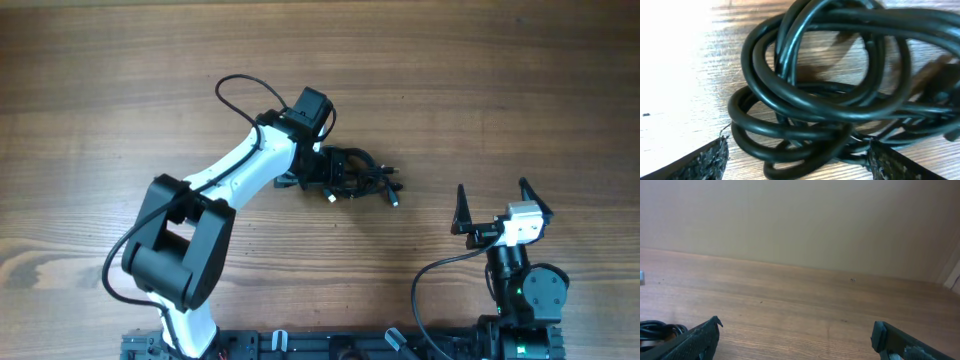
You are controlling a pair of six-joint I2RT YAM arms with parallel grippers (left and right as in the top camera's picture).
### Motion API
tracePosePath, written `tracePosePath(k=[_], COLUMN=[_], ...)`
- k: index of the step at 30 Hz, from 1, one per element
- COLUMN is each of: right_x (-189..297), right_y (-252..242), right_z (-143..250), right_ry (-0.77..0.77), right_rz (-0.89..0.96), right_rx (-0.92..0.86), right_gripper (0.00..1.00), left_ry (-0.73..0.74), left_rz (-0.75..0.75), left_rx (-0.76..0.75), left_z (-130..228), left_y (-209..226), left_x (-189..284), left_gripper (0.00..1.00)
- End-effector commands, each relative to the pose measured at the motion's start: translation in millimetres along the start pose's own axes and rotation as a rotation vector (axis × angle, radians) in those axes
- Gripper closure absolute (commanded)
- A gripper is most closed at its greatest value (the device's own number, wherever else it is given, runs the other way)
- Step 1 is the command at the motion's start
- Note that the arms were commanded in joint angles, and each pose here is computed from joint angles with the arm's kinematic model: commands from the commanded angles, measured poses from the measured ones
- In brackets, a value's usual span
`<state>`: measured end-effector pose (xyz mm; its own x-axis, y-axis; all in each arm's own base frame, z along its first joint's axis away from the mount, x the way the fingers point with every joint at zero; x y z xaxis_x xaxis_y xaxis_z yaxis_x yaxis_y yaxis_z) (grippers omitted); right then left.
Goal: Untangle cables
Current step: 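Lower the left gripper and grasp the black cable bundle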
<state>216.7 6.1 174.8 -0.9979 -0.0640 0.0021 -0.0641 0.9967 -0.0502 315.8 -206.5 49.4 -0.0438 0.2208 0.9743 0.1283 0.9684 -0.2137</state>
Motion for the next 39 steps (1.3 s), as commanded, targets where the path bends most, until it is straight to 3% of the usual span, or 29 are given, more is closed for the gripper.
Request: tracePosePath(k=[1, 7, 10, 14, 20, 29, 39], right_x=[-0.1, -0.1, -0.1, -0.1, -0.1, -0.1, -0.1], right_y=[1.2, 1.2, 1.2, 1.2, 1.2, 1.2, 1.2], right_z=[-0.5, -0.6, -0.6, -0.6, -0.6, -0.5, -0.6], right_ry=[-0.003, -0.004, -0.004, -0.004, -0.004, -0.003, -0.004], right_rz=[-0.011, -0.011, -0.011, -0.011, -0.011, -0.011, -0.011], right_rx=[0.002, 0.003, 0.003, 0.003, 0.003, 0.003, 0.003], right_gripper=[0.00, 0.00, 0.00, 0.00, 0.00, 0.00, 0.00], left_ry=[0.040, 0.024, 0.025, 0.013, -0.007, -0.072, -0.342], left_rz=[-0.035, -0.029, -0.029, -0.024, -0.016, -0.028, 0.033], left_rx=[0.021, 0.026, 0.026, 0.024, 0.020, 0.000, -0.320], left_z=[1.5, -2.5, -2.4, -4.9, -9.3, -21.2, -44.0], left_y=[6.8, 5.5, 5.5, 4.5, 2.7, 1.9, -25.6], left_x=[-20.1, -22.0, -21.9, -22.0, -22.1, -12.5, 84.3], left_gripper=[0.13, 0.17, 0.34, 0.65, 0.96, 0.96, 0.96])
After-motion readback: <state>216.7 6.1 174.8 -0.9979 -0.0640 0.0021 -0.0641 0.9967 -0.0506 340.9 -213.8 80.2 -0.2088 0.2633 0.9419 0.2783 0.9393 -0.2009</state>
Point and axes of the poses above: each gripper's point midway between its finger pads, its own x axis back along the fingers, its own y axis along the line the jaws close on, z = x × y, the point moved 3 cm from there along x, back along the fingers, and after that the axes turned 3 degrees about -x, right-handed, at the moved point
